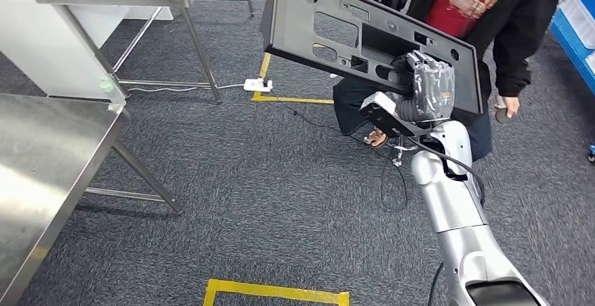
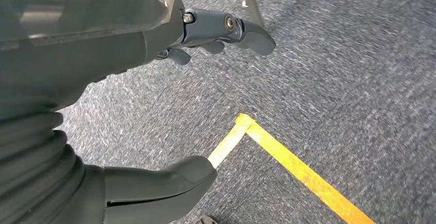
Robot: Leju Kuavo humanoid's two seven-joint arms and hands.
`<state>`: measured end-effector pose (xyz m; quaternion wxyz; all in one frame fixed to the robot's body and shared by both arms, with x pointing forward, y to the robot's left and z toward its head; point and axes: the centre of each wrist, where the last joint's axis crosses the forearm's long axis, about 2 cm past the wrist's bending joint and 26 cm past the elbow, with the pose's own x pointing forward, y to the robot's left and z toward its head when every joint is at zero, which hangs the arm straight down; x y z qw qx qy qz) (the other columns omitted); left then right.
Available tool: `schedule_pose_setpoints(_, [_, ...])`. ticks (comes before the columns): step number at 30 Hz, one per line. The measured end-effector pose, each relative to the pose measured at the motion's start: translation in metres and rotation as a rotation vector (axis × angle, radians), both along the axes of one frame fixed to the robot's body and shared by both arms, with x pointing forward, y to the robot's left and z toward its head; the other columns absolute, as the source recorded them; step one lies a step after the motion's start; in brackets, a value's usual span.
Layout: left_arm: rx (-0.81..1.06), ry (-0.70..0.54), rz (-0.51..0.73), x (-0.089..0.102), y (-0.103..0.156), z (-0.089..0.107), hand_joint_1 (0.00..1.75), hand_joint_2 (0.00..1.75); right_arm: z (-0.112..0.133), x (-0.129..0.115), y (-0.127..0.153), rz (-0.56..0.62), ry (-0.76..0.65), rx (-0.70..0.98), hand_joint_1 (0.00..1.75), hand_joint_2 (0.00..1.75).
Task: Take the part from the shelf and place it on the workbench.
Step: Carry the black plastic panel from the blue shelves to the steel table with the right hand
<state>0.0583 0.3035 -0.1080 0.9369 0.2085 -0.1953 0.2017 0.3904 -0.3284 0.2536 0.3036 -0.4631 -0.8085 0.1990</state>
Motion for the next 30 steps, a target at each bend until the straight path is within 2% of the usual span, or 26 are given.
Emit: schedule_pose_setpoints(30, [0.000, 0.007, 0.034, -0.004, -0.003, -0.001, 0.00, 1.75, 0.009, 0.018, 0.020, 0.054, 0.023, -0.005, 1.75, 1.75])
